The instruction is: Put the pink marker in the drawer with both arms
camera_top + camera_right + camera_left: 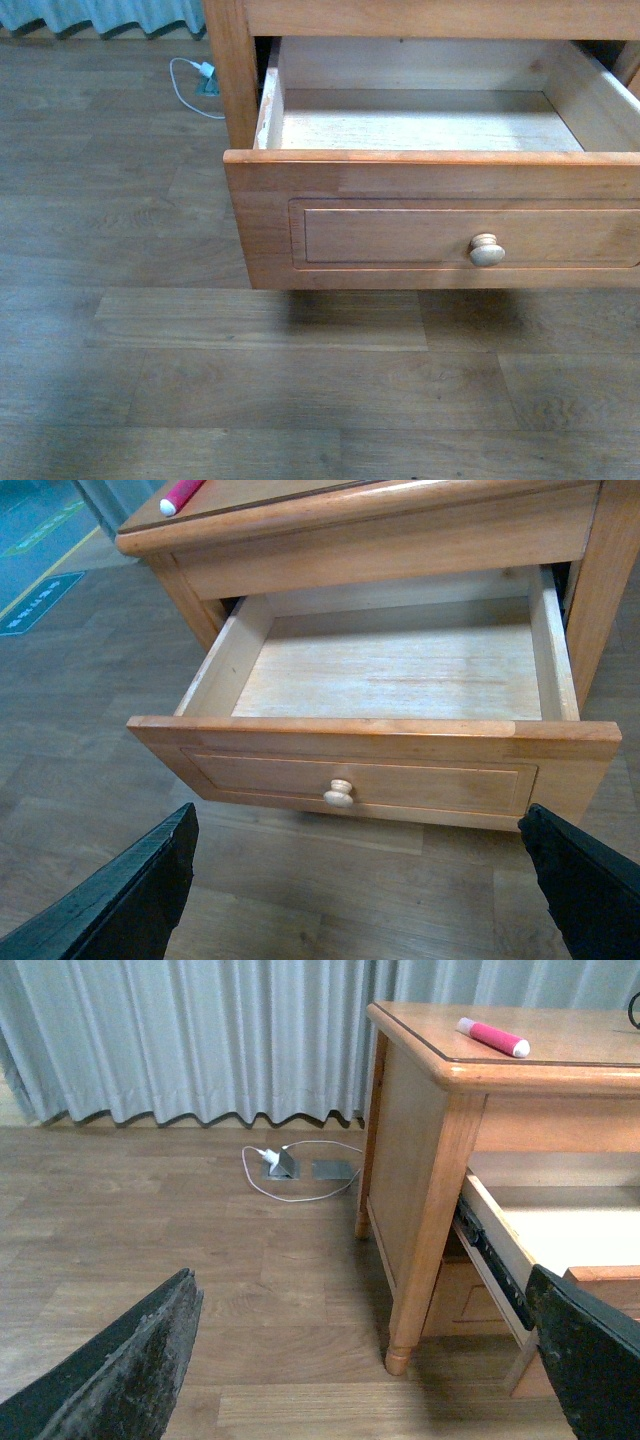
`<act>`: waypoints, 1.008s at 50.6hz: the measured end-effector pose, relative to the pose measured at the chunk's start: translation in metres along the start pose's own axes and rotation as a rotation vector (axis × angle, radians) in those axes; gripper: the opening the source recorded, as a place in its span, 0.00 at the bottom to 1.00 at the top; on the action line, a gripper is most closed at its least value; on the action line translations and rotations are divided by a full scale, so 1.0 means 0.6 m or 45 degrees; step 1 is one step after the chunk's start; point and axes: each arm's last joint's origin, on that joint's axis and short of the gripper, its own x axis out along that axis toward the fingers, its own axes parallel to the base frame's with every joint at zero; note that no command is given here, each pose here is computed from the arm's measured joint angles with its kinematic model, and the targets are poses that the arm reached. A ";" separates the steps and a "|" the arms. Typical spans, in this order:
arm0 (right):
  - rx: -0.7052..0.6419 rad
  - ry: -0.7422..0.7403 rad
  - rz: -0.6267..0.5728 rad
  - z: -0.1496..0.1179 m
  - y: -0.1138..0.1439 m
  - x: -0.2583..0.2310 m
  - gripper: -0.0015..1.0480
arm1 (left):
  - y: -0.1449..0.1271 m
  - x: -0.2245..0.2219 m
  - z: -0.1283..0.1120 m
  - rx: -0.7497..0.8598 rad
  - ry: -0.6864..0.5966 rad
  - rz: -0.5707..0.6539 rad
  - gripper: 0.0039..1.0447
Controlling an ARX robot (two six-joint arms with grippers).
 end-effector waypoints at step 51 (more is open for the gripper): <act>0.000 0.000 0.000 0.000 0.000 0.000 0.92 | -0.125 0.395 0.212 0.017 0.153 -0.253 0.94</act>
